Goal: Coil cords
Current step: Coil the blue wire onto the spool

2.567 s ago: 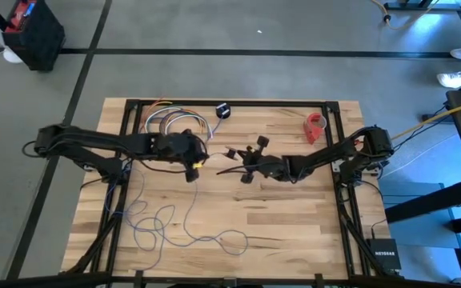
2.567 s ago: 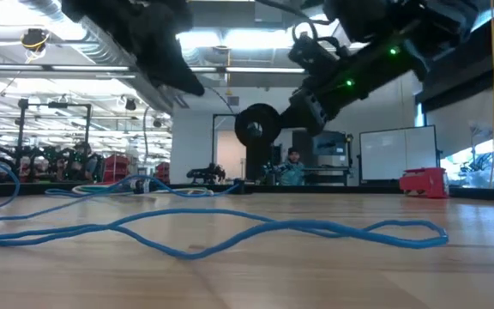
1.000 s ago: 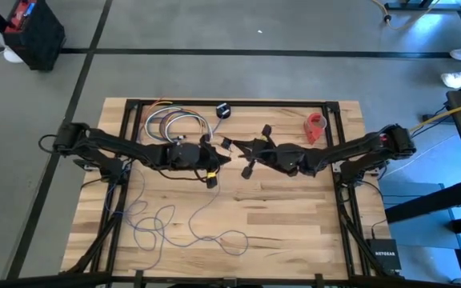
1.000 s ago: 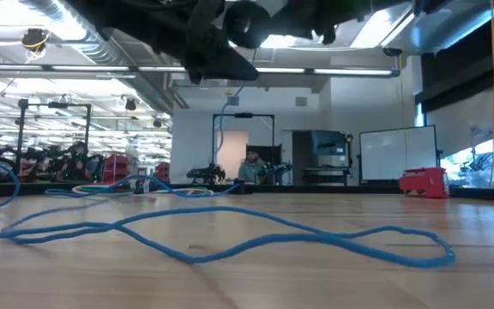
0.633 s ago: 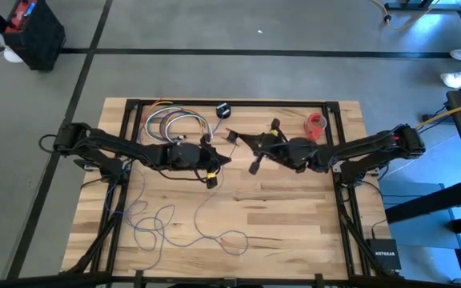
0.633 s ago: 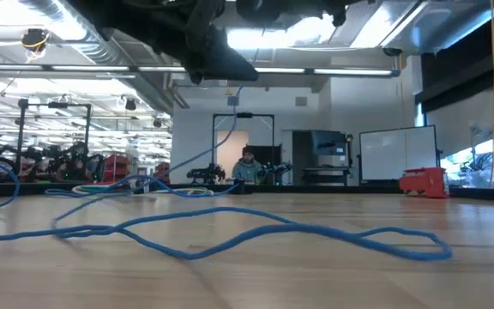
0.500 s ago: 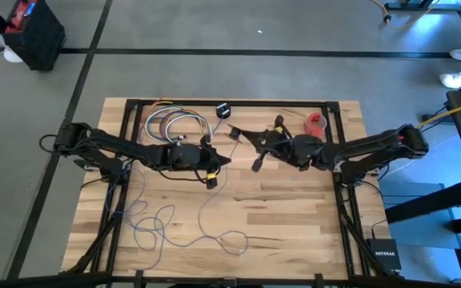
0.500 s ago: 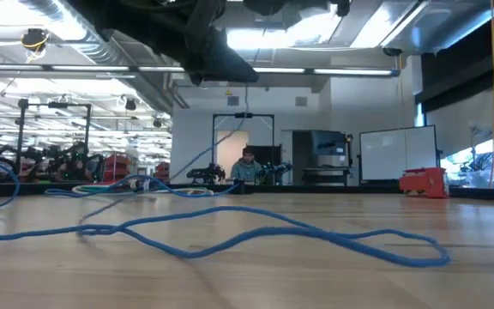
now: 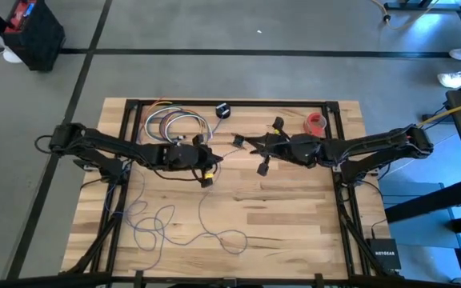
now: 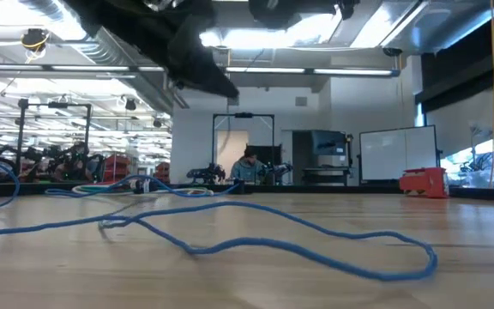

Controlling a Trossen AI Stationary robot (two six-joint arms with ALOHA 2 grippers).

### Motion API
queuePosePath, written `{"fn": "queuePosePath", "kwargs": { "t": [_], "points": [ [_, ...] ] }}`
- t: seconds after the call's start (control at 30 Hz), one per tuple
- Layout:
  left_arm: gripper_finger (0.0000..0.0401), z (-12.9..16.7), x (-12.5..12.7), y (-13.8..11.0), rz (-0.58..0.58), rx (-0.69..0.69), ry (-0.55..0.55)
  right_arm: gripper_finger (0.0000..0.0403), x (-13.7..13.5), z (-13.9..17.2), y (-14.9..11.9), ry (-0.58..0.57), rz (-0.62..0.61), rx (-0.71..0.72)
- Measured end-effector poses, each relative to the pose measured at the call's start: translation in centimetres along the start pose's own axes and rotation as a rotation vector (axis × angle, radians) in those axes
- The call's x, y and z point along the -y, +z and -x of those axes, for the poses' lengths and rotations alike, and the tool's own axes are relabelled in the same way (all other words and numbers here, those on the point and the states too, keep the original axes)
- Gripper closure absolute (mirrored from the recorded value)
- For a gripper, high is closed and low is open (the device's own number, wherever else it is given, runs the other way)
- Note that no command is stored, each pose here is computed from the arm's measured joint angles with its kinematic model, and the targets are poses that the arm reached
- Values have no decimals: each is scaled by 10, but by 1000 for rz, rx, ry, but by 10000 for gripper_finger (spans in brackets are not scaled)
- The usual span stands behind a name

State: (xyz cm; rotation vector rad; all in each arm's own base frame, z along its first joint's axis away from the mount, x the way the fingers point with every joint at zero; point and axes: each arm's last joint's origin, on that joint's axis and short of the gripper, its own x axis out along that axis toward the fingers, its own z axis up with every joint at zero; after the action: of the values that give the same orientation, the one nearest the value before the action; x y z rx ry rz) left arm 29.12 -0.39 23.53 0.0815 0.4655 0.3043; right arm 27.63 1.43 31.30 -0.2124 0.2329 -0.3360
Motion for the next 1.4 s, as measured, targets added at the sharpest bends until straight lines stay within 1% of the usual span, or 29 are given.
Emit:
{"fn": "queuePosePath", "kwargs": {
  "t": [0.07,0.17,0.3,0.37,0.43,0.53,0.73,0.83,0.93,1.07,1.3,1.4],
  "points": [
    [396,11,-6,7,14,27,10,395,-2,-1,-6,46,24,-49],
    [396,28,-15,16,31,64,19,395,-4,0,-10,93,20,-83],
    [396,47,-22,28,61,142,21,395,-9,-6,-20,111,43,-141],
    [396,55,-24,32,73,173,14,395,-11,-10,-23,92,52,-162],
    [396,60,-23,34,81,192,-12,395,-12,-15,-27,45,65,-180],
    [396,63,-18,38,95,231,-56,395,-16,-24,-36,-3,92,-211],
    [396,54,-5,46,114,339,-93,395,-26,-43,-42,-34,93,-170],
    [396,46,2,46,118,357,-104,395,-29,-50,-44,-75,76,-138],
    [396,37,9,44,115,359,-115,395,-29,-54,-42,-119,55,-103],
    [396,26,18,40,113,363,-129,395,-28,-55,-34,-131,10,-23],
    [396,10,25,30,98,318,-128,395,-26,-52,-19,-126,-38,112],
    [396,6,27,28,94,311,-125,395,-25,-51,-15,-110,-49,142]
  ]
}}
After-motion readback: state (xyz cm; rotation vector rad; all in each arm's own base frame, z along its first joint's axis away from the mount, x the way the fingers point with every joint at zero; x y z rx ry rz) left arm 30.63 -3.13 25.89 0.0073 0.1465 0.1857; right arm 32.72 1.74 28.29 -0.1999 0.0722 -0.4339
